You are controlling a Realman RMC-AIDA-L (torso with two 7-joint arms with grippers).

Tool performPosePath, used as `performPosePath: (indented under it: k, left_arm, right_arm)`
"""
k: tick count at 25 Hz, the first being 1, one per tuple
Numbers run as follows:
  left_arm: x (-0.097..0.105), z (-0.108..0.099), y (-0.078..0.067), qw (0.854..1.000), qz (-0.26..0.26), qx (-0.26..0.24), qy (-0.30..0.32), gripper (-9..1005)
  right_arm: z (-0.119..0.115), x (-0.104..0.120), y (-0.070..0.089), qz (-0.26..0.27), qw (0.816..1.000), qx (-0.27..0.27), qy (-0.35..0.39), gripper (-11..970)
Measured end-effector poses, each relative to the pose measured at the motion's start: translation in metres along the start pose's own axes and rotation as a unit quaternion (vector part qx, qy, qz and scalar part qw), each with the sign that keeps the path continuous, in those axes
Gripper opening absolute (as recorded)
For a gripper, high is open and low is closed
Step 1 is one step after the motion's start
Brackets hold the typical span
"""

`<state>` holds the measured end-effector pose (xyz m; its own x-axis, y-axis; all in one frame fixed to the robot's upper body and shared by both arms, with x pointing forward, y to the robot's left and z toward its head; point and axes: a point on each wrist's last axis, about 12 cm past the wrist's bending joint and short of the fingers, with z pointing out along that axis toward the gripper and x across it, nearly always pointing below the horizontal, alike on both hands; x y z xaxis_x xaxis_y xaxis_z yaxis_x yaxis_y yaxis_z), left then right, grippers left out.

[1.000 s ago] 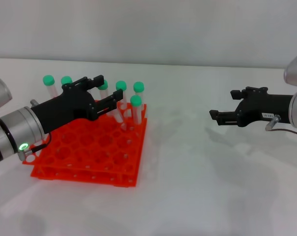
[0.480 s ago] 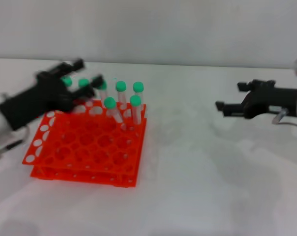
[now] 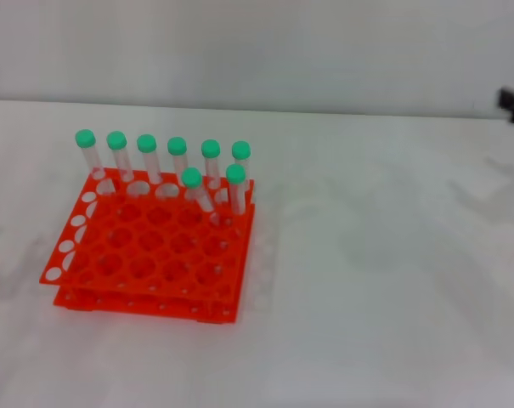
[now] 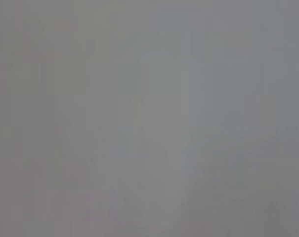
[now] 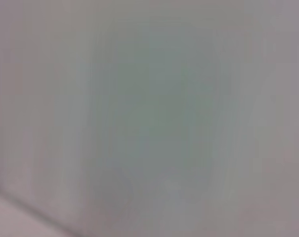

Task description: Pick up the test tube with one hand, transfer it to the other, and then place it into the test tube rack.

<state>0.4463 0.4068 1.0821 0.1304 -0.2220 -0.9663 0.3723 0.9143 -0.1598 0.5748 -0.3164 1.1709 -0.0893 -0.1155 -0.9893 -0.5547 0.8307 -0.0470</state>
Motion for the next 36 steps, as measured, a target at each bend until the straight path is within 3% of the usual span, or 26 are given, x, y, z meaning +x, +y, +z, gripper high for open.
performPosePath:
  k: [6, 9, 12, 20, 25, 36]
  left_arm:
    - [0.006, -0.019, 0.005, 0.999, -0.016, -0.038, 0.020, 710]
    - [0.008, -0.023, 0.004, 0.999, -0.020, -0.043, 0.023, 719]
    - [0.013, -0.030, 0.004, 0.997, -0.023, -0.062, 0.024, 739]
    - [0.037, -0.027, -0.003, 0.994, -0.001, -0.105, 0.024, 800]
    - [0.043, -0.021, -0.009, 0.995, -0.002, -0.097, 0.022, 873]
    - [0.045, -0.020, -0.011, 0.995, -0.001, -0.098, 0.019, 873]
  right_arm:
    - [-0.057, 0.043, -0.023, 0.036, 0.992, 0.007, -0.122, 857]
    - [-0.083, 0.066, -0.029, 0.066, 0.984, 0.051, -0.158, 857]
    - [-0.099, 0.085, -0.032, 0.074, 0.981, 0.096, -0.148, 857]
    - [-0.107, 0.128, -0.021, 0.058, 0.985, 0.145, -0.078, 857]
    - [-0.109, 0.133, -0.019, 0.056, 0.986, 0.143, -0.062, 857]
    - [-0.114, 0.132, -0.024, 0.050, 0.983, 0.163, -0.065, 857]
